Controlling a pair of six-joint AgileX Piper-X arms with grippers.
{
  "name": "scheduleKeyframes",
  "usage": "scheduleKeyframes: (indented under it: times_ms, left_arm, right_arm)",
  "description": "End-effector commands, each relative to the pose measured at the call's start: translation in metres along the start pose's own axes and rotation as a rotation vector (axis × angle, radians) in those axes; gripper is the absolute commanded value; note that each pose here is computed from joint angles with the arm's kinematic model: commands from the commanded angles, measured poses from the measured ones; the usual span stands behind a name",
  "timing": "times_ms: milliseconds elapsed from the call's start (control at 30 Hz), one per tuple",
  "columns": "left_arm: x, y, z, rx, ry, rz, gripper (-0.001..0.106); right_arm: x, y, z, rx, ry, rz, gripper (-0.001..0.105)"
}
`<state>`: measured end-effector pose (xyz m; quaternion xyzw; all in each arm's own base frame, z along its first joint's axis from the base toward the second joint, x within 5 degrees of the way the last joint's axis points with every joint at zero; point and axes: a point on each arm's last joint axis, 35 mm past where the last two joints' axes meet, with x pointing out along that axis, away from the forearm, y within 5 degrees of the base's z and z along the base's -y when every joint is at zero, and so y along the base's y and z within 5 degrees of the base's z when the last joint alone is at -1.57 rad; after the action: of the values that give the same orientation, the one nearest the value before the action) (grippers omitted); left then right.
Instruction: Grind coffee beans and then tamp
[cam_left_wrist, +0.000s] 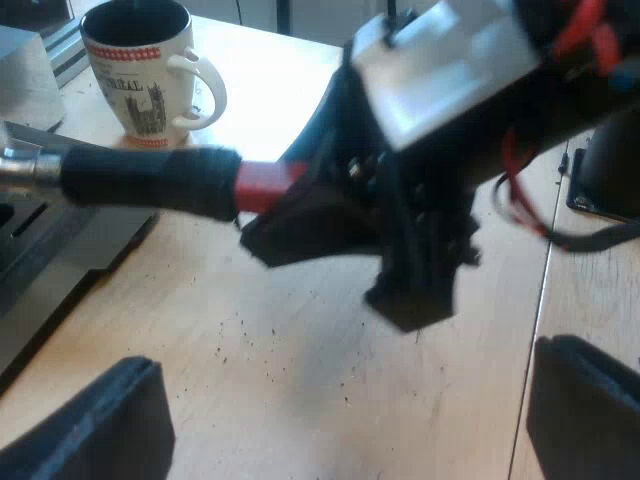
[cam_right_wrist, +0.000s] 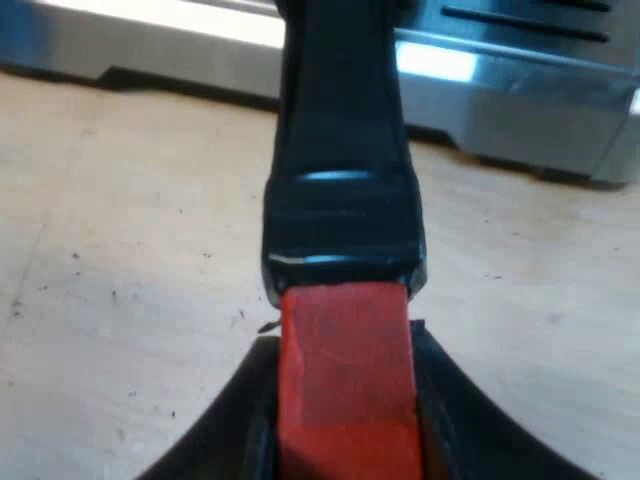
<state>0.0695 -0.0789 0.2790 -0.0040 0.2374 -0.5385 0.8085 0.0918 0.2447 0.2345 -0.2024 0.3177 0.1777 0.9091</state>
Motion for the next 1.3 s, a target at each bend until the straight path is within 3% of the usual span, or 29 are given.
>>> scheduleKeyframes:
  times_ms: [33, 400, 600, 733, 933, 1000, 1133, 1300]
  left_arm:
    - [-0.001, -0.002, 0.004, 0.015, -0.026, -0.012, 0.074]
    - [-0.003, 0.001, 0.012, 0.039, -0.086, 0.100, 0.074]
    - [-0.004, 0.002, 0.013, 0.039, -0.093, 0.137, 0.074]
    - [-0.004, 0.002, 0.012, 0.025, -0.079, 0.152, 0.074]
    - [0.003, 0.007, 0.002, -0.025, 0.033, 0.159, 0.082]
    - [0.009, 0.010, 0.000, -0.043, 0.074, 0.148, 0.082]
    - [0.022, 0.017, -0.003, -0.076, 0.148, 0.158, 0.082]
    - [0.033, 0.026, -0.007, -0.079, 0.210, 0.228, 0.082]
  right_arm:
    - [-0.014, -0.004, 0.005, 0.009, -0.047, -0.018, 0.000]
    - [-0.049, -0.019, -0.013, -0.114, -0.050, 0.127, 0.000]
    - [-0.046, -0.014, -0.024, -0.222, -0.100, 0.335, 0.000]
    - [-0.038, -0.010, -0.034, -0.239, -0.091, 0.341, 0.000]
    - [-0.028, -0.008, -0.046, -0.270, -0.053, 0.324, 0.000]
    - [-0.012, 0.002, -0.062, -0.300, 0.005, 0.348, 0.000]
    - [-0.001, 0.009, -0.070, -0.323, 0.057, 0.326, 0.000]
    - [0.016, 0.015, -0.078, -0.293, 0.140, 0.311, 0.000]
